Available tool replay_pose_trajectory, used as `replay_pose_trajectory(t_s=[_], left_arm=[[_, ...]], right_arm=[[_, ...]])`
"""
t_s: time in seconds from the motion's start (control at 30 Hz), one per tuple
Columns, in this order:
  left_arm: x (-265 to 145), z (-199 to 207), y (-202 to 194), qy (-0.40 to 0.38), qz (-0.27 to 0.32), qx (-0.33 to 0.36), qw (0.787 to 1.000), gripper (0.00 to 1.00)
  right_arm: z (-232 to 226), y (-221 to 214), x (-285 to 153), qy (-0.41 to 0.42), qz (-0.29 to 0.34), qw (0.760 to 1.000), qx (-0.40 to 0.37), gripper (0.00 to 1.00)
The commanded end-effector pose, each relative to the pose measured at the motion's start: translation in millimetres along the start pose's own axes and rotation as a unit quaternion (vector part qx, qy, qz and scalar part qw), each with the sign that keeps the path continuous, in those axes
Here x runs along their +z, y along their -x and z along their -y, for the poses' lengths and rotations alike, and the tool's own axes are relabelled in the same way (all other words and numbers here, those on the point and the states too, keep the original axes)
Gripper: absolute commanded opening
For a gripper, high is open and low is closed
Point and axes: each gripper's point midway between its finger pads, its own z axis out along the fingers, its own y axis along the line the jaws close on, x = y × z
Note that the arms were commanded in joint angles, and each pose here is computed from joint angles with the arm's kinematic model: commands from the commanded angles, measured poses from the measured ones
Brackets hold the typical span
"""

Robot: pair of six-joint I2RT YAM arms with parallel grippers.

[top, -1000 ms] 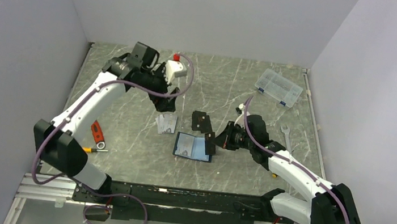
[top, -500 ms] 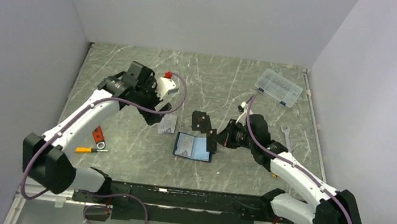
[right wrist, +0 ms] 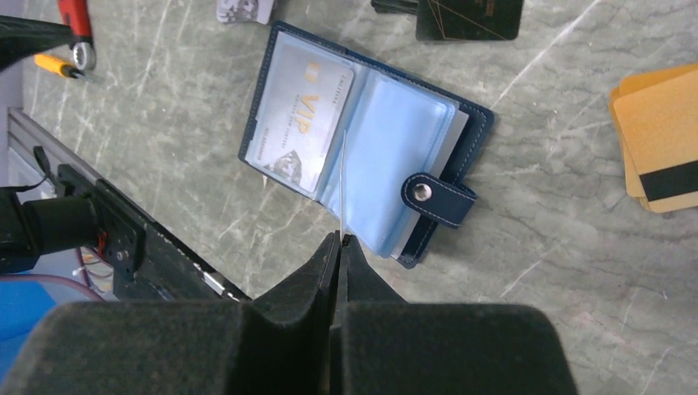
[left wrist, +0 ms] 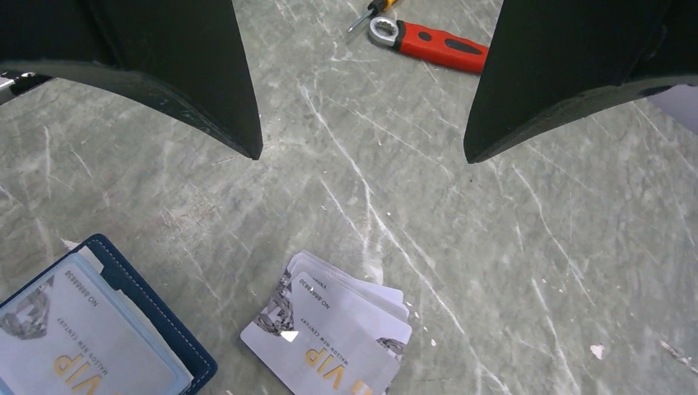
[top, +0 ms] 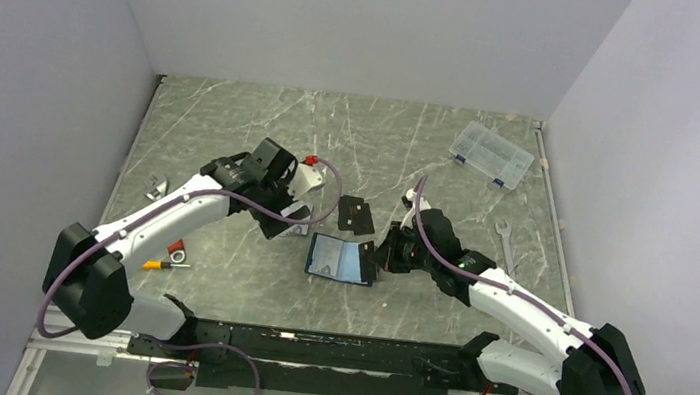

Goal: Put the credit cards into the card holder
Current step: Turn over the card slot in the card holder.

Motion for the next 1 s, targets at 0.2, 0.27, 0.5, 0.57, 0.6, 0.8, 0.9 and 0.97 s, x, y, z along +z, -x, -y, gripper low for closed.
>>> replay_pose_trajectory(t_s=[0.2,0.27,0.5,0.57,0.6,0.8,0.9,0.97], left_arm=[[-1.0,7.6,-3.8,-0.014,-0.005,-0.019,1.000,0.99],[-3.9,9.2,-2.8,-0.015,-0.002,-0.015,1.000,0.99],[-7.2,12.4,-4.2,-0.016,0.001,-0.007,1.000,0.99],[-6.5,19.1,-3.3,-0.033,0.010,0.000,0.999,0.99],[-6.7,21.6,-0.5,-0.039,0.021,0.004,0.999,0.99],[-3.4,46.9,2.6,-0.108,0.021,0.021,0.994,0.99],[5.7,59.5,0.4,-0.141,0.013,0.016,0.990,1.00],[11.7,70.3,-0.8,-0.158,0.030,-0.002,0.987,0.99]], right_arm=[[8.7,-15.3,-2.3,-0.025,-0.031,0.999,0.004,0.00],[10.3,-18.1,-1.8,-0.026,-0.033,0.999,0.007,0.00],[12.4,-20.3,-1.1,-0.031,-0.038,0.999,0.009,0.00],[12.9,-19.6,-2.0,-0.034,-0.037,0.999,0.009,0.00],[13.4,-19.6,-2.7,-0.035,-0.037,0.999,0.009,0.00],[22.3,-22.0,-0.5,-0.047,-0.043,0.998,0.016,0.00],[30.0,-22.6,3.0,-0.056,-0.050,0.997,0.022,0.00],[34.8,-23.5,4.2,-0.064,-0.056,0.996,0.024,0.00]])
